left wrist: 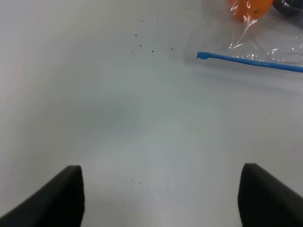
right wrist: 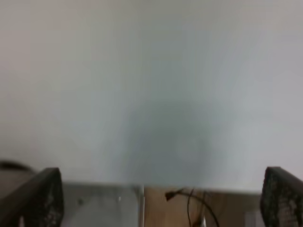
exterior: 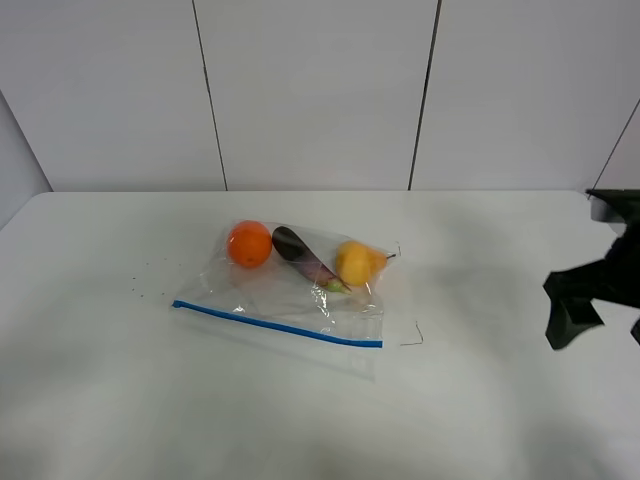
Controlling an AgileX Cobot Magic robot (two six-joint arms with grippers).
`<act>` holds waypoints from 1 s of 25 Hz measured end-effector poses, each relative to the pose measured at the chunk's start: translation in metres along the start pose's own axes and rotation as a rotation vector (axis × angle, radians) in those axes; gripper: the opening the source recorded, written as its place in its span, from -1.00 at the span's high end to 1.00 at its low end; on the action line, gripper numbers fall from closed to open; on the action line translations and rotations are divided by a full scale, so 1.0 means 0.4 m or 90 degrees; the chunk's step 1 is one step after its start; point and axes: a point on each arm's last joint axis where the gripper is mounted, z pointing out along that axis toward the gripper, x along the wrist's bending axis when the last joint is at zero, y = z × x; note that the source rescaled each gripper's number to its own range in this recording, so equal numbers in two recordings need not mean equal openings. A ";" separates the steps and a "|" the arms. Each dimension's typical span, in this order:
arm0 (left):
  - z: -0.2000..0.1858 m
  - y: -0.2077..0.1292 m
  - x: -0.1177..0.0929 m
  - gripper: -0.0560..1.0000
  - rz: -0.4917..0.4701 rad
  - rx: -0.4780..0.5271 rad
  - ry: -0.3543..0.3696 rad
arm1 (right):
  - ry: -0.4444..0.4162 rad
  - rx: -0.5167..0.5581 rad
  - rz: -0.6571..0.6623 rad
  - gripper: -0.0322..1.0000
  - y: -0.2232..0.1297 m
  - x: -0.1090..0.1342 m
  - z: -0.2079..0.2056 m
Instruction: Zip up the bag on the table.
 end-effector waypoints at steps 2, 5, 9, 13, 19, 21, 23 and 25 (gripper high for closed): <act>0.000 0.000 0.000 -0.99 0.000 0.000 0.000 | -0.001 -0.026 -0.009 -0.85 -0.066 0.000 0.004; 0.000 0.000 0.000 -0.99 0.000 0.000 0.000 | -0.003 -0.103 -0.020 -0.85 -0.156 0.001 -0.007; 0.000 0.000 0.000 -0.99 0.000 0.000 0.000 | -0.008 -0.259 -0.032 -0.85 -0.267 0.004 -0.040; 0.000 0.000 0.000 -0.99 0.000 0.000 0.000 | -0.010 -0.436 -0.038 -0.85 -0.375 0.007 -0.072; 0.000 0.000 0.000 -0.99 0.000 0.000 0.000 | -0.022 -0.636 -0.035 -0.85 -0.487 0.004 -0.086; 0.000 0.000 0.000 -0.99 0.000 0.000 0.000 | -0.031 -0.664 -0.027 -0.85 -0.502 -0.001 -0.085; 0.000 0.000 0.000 -0.99 0.000 0.000 0.000 | -0.038 -0.674 -0.021 -0.85 -0.508 -0.004 -0.085; 0.000 0.000 0.000 -0.99 0.000 0.000 0.000 | -0.033 -0.676 -0.013 -0.85 -0.509 -0.004 -0.085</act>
